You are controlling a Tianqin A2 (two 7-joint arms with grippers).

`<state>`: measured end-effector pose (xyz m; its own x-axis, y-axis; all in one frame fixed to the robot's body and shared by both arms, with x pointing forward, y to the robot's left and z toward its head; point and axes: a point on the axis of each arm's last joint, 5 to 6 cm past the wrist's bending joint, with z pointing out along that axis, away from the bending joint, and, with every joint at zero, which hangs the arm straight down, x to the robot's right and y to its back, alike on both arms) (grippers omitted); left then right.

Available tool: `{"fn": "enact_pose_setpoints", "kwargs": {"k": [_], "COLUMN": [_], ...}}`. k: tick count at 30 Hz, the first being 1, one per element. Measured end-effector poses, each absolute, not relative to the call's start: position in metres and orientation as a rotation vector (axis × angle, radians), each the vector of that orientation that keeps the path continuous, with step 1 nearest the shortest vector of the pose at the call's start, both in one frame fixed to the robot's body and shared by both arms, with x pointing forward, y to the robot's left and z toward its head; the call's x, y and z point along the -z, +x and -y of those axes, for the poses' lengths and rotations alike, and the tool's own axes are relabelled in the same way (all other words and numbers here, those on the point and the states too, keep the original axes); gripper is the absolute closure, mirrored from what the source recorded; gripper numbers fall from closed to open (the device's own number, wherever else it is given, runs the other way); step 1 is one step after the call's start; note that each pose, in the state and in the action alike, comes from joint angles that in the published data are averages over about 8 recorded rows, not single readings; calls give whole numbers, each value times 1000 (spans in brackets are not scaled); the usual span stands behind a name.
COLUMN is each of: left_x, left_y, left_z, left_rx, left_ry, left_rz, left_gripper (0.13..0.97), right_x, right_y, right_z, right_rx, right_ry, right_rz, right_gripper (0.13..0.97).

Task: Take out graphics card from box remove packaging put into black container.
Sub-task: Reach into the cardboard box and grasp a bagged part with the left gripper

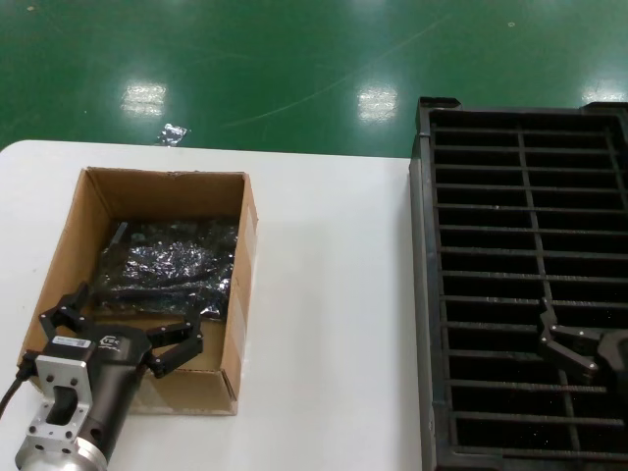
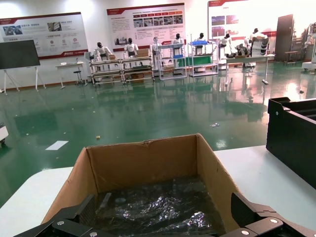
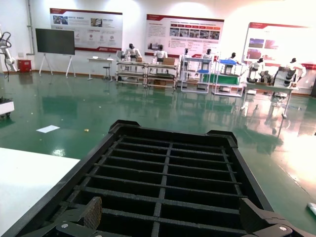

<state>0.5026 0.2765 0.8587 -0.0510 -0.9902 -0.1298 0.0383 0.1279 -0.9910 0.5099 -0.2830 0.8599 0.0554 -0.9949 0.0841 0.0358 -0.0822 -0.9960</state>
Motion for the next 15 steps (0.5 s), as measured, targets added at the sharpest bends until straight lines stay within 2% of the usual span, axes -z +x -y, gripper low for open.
{"fn": "enact_pose_setpoints", "kwargs": {"k": [11, 15], "left_x": [-859, -863], "left_y": [503, 505], "left_z": [-277, -282], "left_rx": [1163, 1122], "left_ry": [-1056, -993], "left_rz": [-1284, -1320], "left_gripper": [132, 132], "right_x": [-860, -860], "right_y": [510, 510], "right_z": [283, 283], "right_rx": [1243, 1243], "right_ry": [-1271, -1271], "right_rz": [-1102, -1102], "right_gripper": [130, 130]}}
